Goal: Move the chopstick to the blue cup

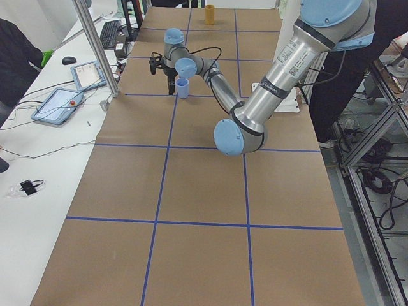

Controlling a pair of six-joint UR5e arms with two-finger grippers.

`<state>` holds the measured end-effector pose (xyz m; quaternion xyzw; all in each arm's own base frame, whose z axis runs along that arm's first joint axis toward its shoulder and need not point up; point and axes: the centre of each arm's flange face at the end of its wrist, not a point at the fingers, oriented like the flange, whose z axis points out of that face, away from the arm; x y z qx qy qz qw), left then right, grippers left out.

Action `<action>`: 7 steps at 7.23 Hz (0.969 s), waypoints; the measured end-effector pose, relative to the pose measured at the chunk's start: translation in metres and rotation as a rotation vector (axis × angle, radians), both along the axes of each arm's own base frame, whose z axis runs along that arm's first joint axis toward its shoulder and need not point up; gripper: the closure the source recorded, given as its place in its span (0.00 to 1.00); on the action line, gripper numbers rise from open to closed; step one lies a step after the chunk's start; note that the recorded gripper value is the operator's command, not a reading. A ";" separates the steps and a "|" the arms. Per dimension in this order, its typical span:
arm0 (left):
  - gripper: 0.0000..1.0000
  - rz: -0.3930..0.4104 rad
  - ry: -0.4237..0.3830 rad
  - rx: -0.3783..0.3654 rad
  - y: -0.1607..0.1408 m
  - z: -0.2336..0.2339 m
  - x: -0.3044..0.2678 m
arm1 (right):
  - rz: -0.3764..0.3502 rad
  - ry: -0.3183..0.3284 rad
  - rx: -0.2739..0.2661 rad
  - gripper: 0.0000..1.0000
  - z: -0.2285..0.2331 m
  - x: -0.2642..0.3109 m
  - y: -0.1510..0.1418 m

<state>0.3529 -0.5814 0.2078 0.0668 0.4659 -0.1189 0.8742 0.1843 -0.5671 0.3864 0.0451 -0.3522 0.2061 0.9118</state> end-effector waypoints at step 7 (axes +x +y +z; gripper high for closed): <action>0.02 0.117 -0.158 0.130 -0.039 0.176 -0.207 | -0.126 -0.193 0.133 1.00 -0.279 -0.362 -0.034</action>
